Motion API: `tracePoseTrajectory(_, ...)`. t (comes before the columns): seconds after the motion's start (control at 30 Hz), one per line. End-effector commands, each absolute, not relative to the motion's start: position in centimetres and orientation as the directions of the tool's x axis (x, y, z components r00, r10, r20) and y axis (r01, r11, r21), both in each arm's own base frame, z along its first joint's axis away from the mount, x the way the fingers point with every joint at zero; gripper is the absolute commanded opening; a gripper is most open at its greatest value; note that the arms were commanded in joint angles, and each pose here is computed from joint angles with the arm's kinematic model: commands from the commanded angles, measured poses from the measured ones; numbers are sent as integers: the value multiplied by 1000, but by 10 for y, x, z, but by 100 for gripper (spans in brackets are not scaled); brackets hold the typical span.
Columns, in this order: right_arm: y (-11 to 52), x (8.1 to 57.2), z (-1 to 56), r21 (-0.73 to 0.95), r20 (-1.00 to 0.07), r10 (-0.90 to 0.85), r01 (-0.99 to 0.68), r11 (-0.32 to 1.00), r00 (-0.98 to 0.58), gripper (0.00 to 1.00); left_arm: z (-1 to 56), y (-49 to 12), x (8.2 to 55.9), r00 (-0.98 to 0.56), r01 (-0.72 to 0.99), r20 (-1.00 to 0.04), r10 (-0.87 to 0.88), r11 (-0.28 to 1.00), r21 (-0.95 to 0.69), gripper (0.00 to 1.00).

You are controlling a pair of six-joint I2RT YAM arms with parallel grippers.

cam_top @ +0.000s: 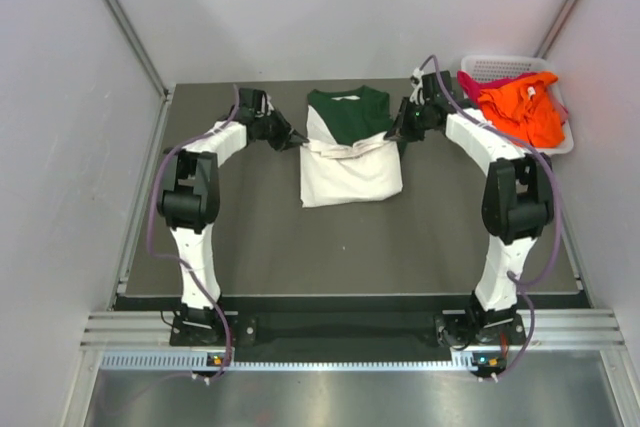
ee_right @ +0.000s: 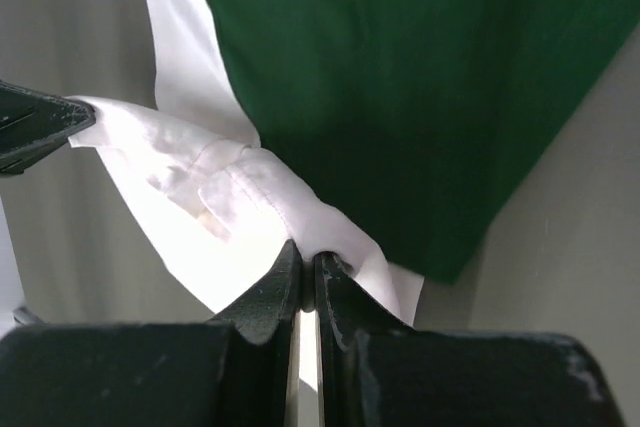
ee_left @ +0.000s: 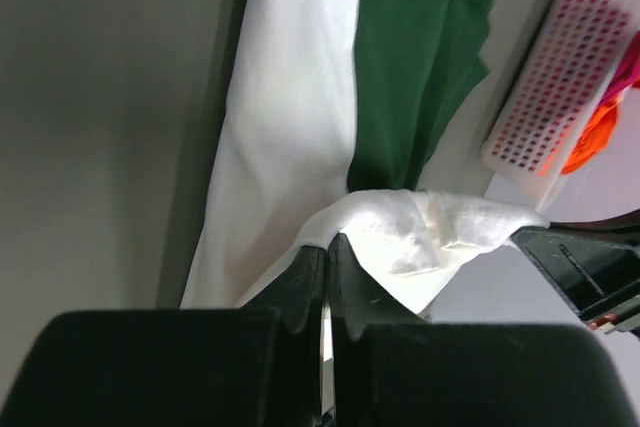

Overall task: Fold and stack the t-shirts
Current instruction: Fold the tshirt

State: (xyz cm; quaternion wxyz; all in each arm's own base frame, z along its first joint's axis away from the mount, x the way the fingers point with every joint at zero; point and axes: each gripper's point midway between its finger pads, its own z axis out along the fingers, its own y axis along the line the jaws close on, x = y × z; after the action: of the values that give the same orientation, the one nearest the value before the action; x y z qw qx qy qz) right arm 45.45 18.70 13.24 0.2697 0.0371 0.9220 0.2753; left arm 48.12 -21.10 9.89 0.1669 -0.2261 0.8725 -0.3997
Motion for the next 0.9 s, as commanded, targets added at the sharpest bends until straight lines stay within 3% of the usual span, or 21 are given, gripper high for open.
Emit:
tracePoseTrajectory(0.0,186,487,151,560,-519,248,-107,822,-818,0,144,-223,522,-825,-128,-180,-535,488,-864,0)
tracePoseTrajectory(0.07,184,499,156,561,-532,261,-104,821,-805,7,131,-224,539,-818,-129,-185,-544,486,-864,0)
tracePoseTrajectory(0.1,184,502,151,561,-525,263,-97,822,-809,21,144,-229,548,-827,-85,-198,-527,465,-881,6)
tracePoseTrajectory(0.13,183,505,152,562,-523,275,-84,823,-807,58,139,-230,551,-835,-90,-188,-518,465,-881,22)
tracePoseTrajectory(0.2,180,502,158,553,-541,278,-88,828,-794,76,131,-230,553,-844,-77,-200,-498,482,-873,57)
tracePoseTrajectory(0.23,177,492,147,549,-529,272,-79,832,-804,81,130,-227,552,-835,-72,-222,-503,501,-862,64)
tracePoseTrajectory(0.27,172,480,175,540,-611,279,-132,831,-741,88,150,-213,534,-796,-8,-330,-507,554,-833,86)
tracePoseTrajectory(0.43,163,437,164,533,-635,261,-168,829,-727,85,181,-192,499,-746,14,-432,-507,637,-771,89)
tracePoseTrajectory(0.57,160,399,165,536,-666,248,-220,815,-703,82,160,-175,453,-762,-60,-411,-499,687,-724,88)
tracePoseTrajectory(0.73,156,365,139,543,-673,246,-240,804,-698,70,154,-170,404,-767,-30,-433,-473,701,-713,85)
tracePoseTrajectory(0.8,151,357,127,547,-663,274,-201,813,-697,54,146,-168,387,-775,-25,-434,-460,708,-705,84)
tracePoseTrajectory(0.87,150,355,129,547,-685,286,-213,810,-671,50,134,-165,374,-787,-24,-434,-438,726,-688,84)
